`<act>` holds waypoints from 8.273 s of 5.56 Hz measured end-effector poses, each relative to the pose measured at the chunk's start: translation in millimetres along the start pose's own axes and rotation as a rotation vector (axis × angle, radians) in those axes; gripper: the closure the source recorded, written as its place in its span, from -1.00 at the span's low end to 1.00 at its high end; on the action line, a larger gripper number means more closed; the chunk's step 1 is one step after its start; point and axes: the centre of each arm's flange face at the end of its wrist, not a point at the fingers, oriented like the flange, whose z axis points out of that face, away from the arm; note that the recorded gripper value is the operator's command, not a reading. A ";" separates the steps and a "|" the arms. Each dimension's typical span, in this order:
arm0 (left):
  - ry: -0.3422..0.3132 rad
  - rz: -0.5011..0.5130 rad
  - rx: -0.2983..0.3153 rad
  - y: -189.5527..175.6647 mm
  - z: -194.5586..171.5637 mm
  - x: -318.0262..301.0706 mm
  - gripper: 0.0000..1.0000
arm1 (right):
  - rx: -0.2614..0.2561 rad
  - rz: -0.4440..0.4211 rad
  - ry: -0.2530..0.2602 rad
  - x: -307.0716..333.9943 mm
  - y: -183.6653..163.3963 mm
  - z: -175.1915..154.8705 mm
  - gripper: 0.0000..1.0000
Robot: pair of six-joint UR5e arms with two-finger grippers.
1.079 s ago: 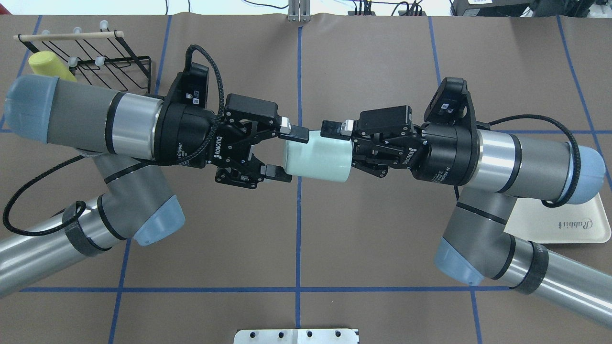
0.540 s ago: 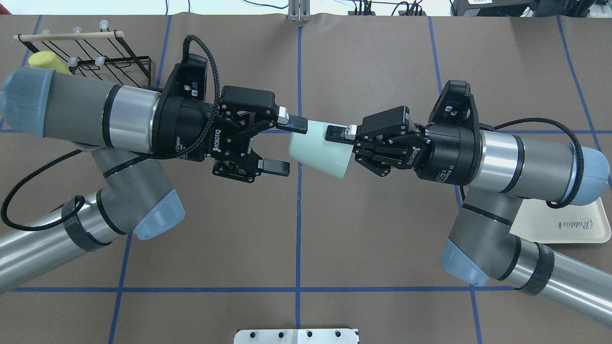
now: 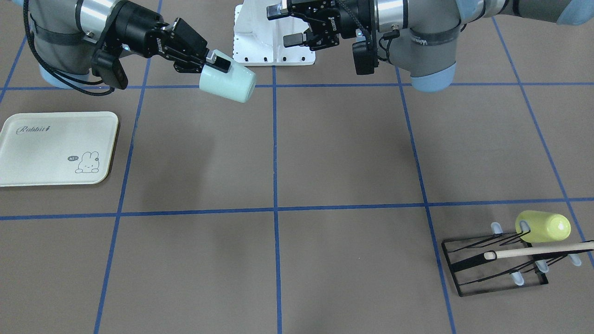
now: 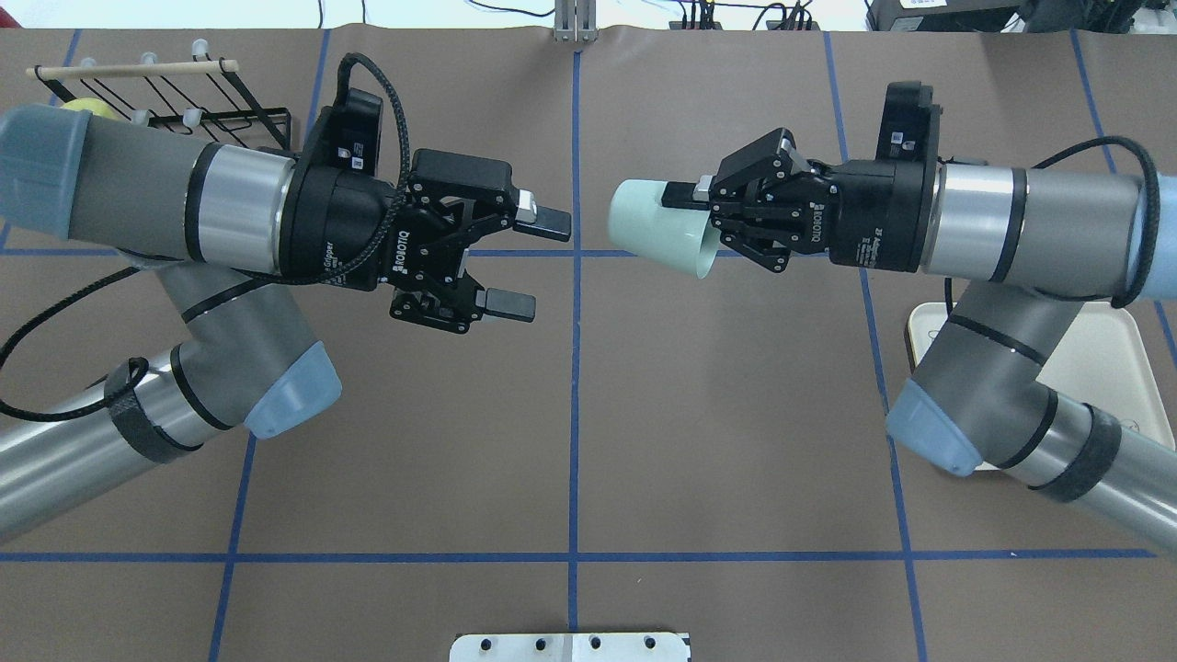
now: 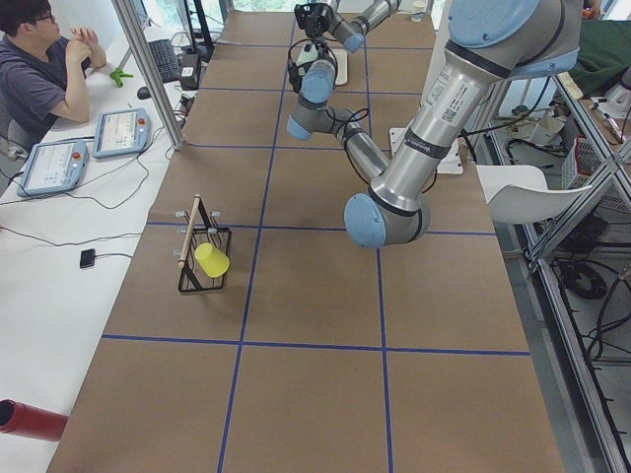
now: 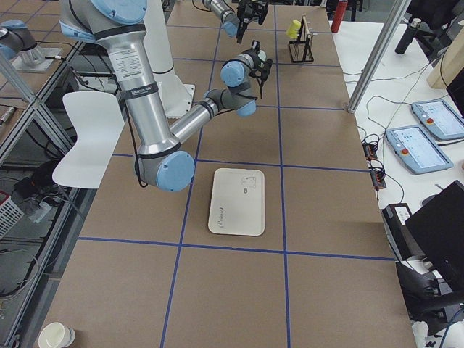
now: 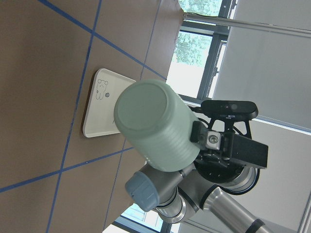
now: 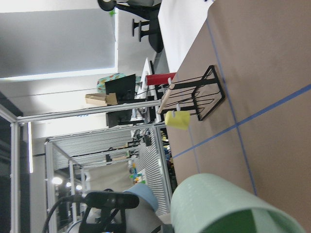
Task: Left arm grabs green cup and hands to right arm on tray
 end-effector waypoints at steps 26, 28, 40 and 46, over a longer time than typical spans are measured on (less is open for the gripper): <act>-1.298 0.281 0.174 -64.8 -581.5 -209.7 -1.00 | -0.114 -0.418 1.263 162.7 -112.2 -188.7 -1.00; -1.291 0.232 0.168 -46.9 -589.5 -233.0 -1.00 | -0.165 -0.465 1.267 140.7 -145.9 -254.3 -1.00; -1.209 0.251 0.345 10.0 -609.2 -266.1 -1.00 | -0.242 -0.444 1.253 244.4 -179.8 -522.0 -1.00; -1.241 0.319 0.141 4.5 -596.8 -270.8 -1.00 | -0.241 -0.433 1.253 248.2 -177.3 -524.1 -1.00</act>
